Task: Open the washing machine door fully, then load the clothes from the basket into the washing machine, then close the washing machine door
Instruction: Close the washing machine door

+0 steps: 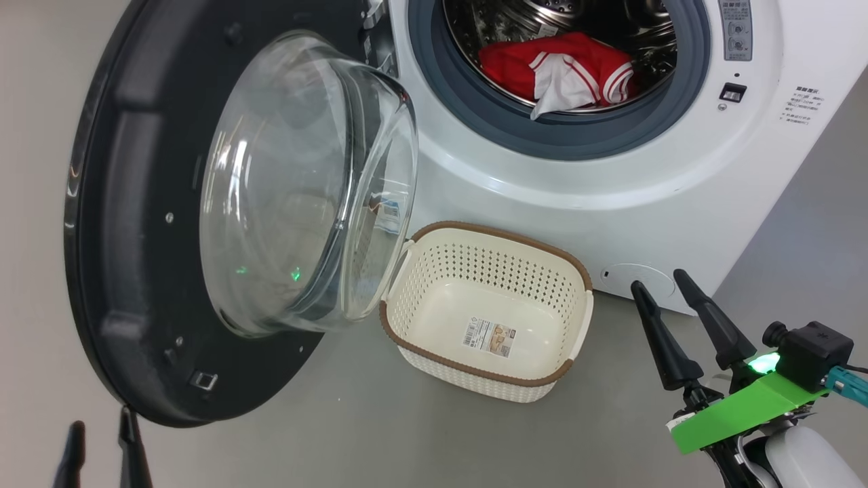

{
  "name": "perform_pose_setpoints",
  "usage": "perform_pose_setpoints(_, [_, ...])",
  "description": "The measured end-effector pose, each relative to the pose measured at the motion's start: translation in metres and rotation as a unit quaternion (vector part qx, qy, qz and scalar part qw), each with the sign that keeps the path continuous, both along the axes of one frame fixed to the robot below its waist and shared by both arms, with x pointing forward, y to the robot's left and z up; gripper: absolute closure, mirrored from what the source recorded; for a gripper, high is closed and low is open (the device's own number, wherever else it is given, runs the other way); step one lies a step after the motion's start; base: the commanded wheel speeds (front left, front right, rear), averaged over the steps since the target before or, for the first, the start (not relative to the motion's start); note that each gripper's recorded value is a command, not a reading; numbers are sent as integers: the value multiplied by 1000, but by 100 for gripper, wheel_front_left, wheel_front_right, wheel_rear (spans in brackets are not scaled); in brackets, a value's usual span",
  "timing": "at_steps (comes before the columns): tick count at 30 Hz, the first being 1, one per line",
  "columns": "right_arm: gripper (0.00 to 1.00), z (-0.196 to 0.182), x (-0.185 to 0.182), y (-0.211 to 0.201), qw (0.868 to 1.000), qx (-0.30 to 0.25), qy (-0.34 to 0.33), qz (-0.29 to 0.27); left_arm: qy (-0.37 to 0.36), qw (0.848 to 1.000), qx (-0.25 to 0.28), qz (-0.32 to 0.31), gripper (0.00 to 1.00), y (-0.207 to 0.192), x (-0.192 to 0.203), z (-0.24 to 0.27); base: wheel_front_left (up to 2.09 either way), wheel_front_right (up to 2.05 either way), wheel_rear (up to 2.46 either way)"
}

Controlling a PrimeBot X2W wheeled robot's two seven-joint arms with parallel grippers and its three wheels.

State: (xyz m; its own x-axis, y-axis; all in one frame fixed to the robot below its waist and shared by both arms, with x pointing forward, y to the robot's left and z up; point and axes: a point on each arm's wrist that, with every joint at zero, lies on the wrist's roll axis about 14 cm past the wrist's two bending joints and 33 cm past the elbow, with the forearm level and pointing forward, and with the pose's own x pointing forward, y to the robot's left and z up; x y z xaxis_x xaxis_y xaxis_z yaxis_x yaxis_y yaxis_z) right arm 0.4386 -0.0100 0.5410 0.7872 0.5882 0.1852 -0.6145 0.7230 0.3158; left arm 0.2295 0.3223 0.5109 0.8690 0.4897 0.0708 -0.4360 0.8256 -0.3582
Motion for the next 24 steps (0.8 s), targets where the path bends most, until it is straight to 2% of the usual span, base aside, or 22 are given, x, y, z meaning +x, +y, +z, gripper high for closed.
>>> perform_pose_setpoints(24, [0, 5, -1, 2, 1000, 1, -6, 3, 4, 1000, 7, 1, 0, -3, -2, -4, 0, 0, 0])
